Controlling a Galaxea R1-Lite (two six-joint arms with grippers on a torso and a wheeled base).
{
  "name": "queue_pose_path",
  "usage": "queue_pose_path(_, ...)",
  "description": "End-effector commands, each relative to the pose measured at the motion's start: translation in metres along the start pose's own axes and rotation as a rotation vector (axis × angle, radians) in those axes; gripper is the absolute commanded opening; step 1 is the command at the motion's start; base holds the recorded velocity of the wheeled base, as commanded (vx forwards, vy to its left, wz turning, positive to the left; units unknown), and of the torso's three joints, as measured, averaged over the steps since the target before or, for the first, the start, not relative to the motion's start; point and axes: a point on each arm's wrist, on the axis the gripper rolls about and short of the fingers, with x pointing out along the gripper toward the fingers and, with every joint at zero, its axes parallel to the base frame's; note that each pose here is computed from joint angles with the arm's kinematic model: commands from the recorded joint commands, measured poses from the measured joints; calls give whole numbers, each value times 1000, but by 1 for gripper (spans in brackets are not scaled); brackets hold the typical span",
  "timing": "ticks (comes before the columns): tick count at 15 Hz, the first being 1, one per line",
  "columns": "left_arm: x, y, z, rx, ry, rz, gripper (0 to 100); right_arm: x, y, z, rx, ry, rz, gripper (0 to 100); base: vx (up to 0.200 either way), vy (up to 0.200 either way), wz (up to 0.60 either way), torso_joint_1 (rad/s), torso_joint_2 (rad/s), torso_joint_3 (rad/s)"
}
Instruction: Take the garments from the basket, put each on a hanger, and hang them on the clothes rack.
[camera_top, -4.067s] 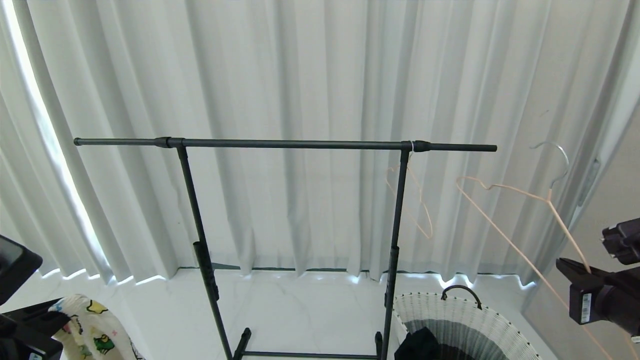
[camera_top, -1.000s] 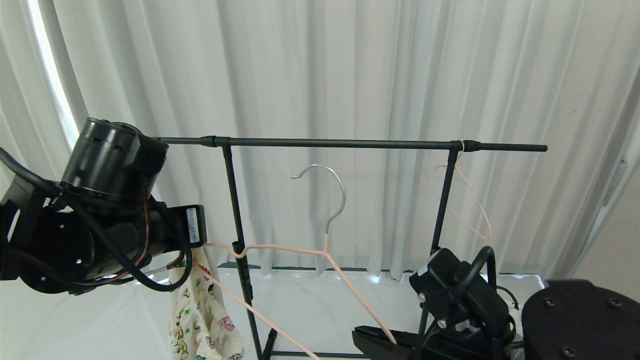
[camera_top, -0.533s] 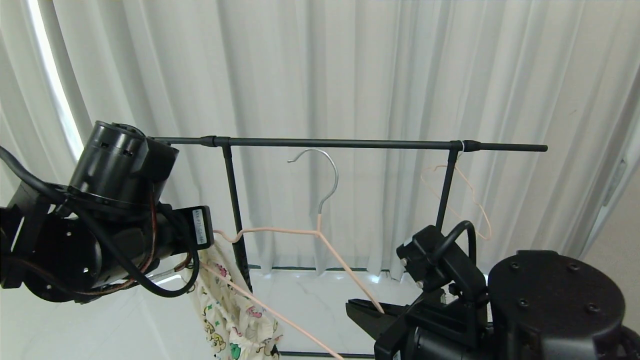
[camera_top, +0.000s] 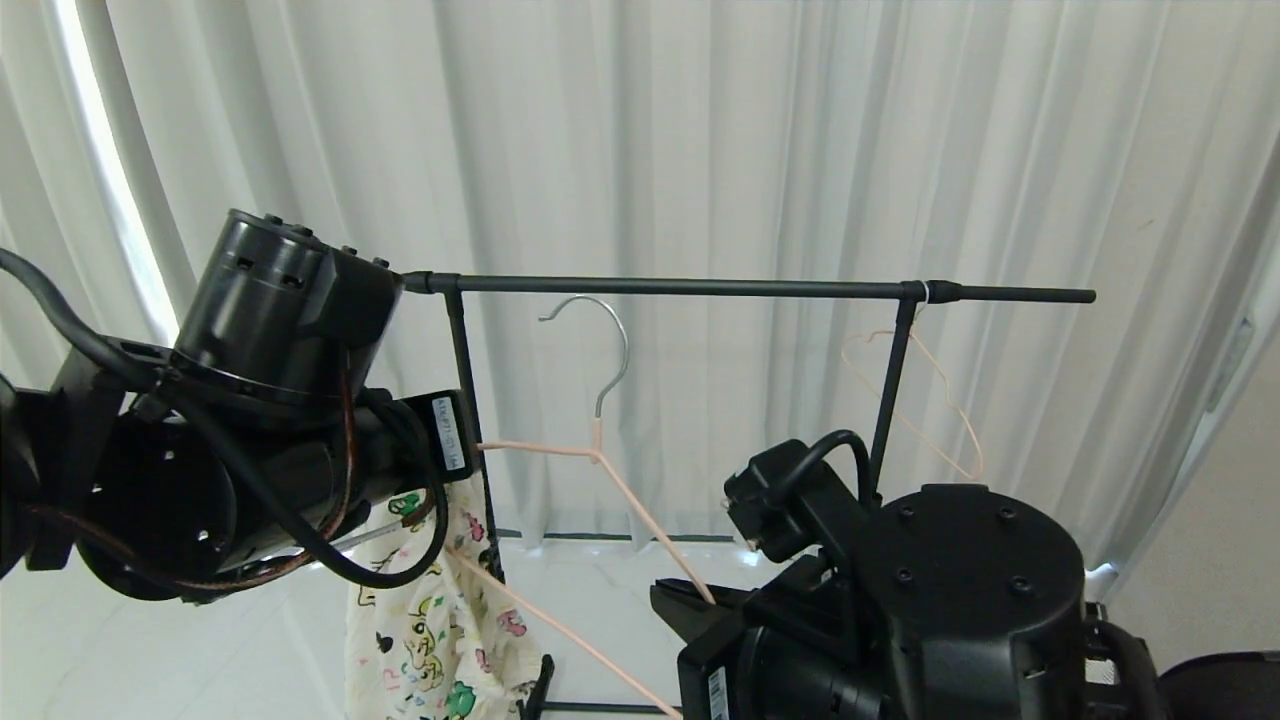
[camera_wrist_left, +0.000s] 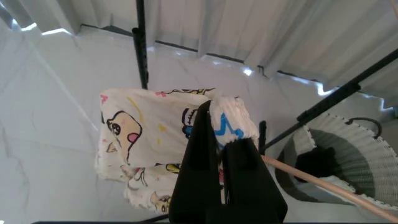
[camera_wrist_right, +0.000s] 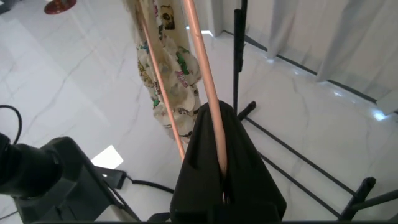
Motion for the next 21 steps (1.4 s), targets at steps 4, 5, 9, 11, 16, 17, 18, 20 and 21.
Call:
queue_pose_path(4, 30, 9, 1, 64, -34, 244, 0, -7, -9, 4, 4, -26, -57, 0, 0, 0, 0, 0, 0, 0)
queue_pose_path(5, 30, 9, 1, 67, -35, 246, 0, -12, -14, 7, 9, -37, -69, 0, 0, 0, 0, 0, 0, 0)
queue_pose_path(9, 20, 3, 0, 78, -40, 192, 0, -20, -18, 9, -1, -54, -84, 0, 0, 0, 0, 0, 0, 0)
queue_pose_path(11, 15, -7, -3, 96, -39, 148, 0, -17, -16, 7, -8, -45, -75, 0, 0, 0, 0, 0, 0, 0)
queue_pose_path(16, 0, -28, -5, 122, -58, 53, 0, 3, -11, 6, -9, -34, -79, 0, 0, 0, 0, 0, 0, 0)
queue_pose_path(17, -3, -30, -7, 130, -58, 40, 0, 9, -9, 7, -8, -37, -76, 0, 0, 0, 0, 0, 0, 0)
queue_pose_path(18, -5, -33, -7, 133, -61, 24, 0, 14, -7, 8, -7, -41, -74, 0, 0, 0, 0, 0, 0, 0)
queue_pose_path(20, -11, -39, -4, 131, -75, -4, 0, 23, -5, 8, -6, -40, -75, 0, 0, 0, 0, 0, 0, 0)
queue_pose_path(21, -13, -41, -1, 123, -86, -15, 0, 27, -4, 8, -6, -40, -75, 0, 0, 0, 0, 0, 0, 0)
